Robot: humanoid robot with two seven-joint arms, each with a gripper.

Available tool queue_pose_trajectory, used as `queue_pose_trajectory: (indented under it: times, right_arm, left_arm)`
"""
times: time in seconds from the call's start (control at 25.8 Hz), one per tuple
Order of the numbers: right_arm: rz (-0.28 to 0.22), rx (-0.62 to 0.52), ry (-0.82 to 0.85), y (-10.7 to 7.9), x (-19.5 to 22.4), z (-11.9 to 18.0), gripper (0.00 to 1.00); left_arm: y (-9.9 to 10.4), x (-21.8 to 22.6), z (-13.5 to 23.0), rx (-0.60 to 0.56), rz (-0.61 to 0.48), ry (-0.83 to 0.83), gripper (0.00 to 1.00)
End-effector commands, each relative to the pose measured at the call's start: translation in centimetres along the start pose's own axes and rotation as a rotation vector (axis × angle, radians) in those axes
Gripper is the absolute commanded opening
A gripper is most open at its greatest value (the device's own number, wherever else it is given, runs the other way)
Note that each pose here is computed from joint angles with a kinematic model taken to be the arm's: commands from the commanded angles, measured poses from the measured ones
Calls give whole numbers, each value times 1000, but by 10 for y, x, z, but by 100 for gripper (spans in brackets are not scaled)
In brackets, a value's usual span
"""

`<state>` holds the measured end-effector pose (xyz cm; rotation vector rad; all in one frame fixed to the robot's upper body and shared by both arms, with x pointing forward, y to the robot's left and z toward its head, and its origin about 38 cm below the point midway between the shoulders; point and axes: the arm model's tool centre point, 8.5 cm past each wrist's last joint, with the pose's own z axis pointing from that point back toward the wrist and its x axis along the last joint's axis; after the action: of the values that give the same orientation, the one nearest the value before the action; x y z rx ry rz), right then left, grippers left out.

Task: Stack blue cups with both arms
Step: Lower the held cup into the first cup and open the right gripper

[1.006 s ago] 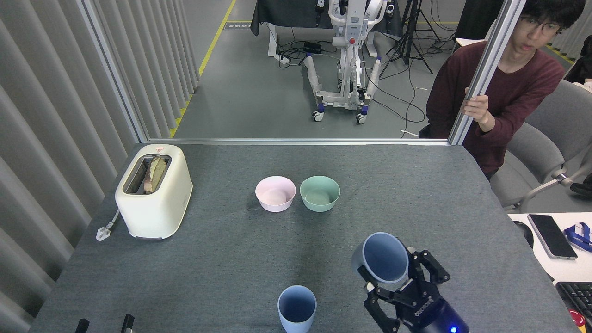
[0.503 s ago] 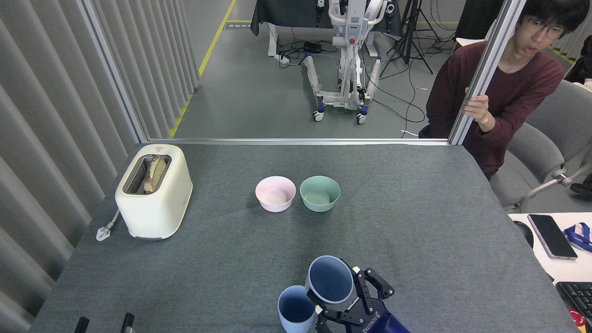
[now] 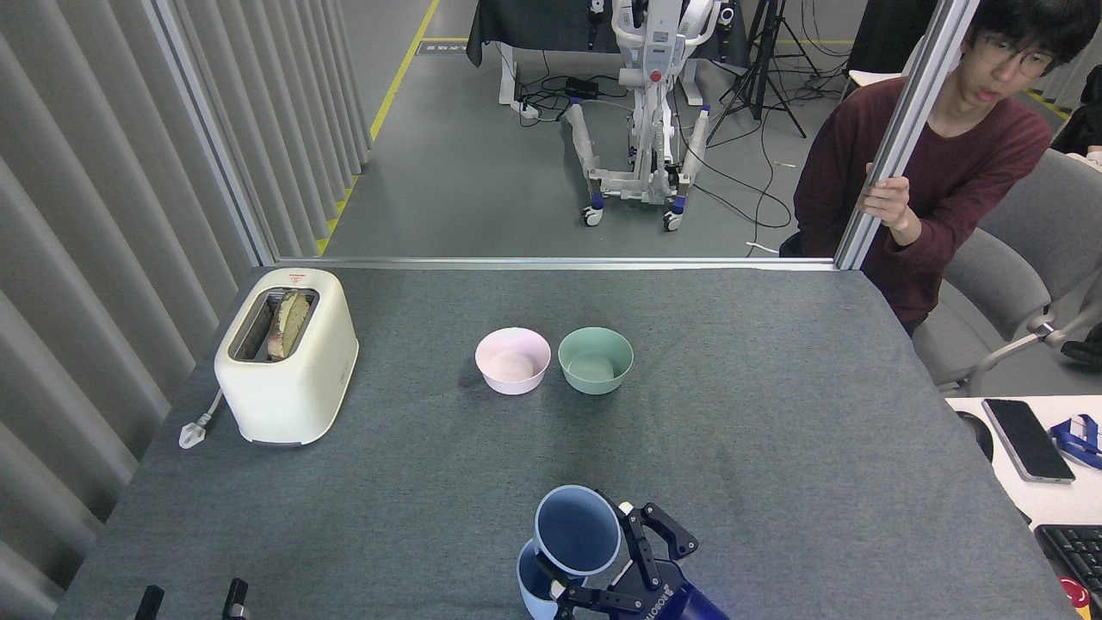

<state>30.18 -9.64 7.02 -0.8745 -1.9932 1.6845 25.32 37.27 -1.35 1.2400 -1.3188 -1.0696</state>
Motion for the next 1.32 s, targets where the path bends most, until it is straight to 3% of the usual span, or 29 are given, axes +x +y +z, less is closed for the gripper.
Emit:
queue_pose_trajectory:
  times: [0.0, 0.7, 0.74, 0.77, 0.85, 0.89, 0.93, 1.28]
  right_arm:
    - [-2, 11, 7, 3, 0, 3, 24]
    - [-52, 60, 10, 27, 4, 3, 27]
    - [-52, 60, 10, 27, 4, 3, 30]
    - [-52, 61, 11, 27, 4, 3, 41]
    - [-59, 68, 13, 31, 6, 3, 80]
    - [-60, 72, 17, 32, 6, 3, 95]
    - [-62, 73, 17, 33, 6, 3, 100]
    - [-67, 26, 33, 23, 4, -6, 100]
  left_arm:
    - [0, 0, 0, 0, -1, 0, 100]
    - [3, -7, -1, 4, -10, 8, 100]
    - [3, -7, -1, 4, -10, 8, 100]
    - [3, -7, -1, 4, -10, 8, 100]
    - [3, -8, -1, 3, -11, 8, 100]
    - [3, -7, 0, 3, -10, 8, 100]
    - [3, -8, -1, 4, -11, 6, 100]
    - [4, -7, -2, 5, -11, 4, 100]
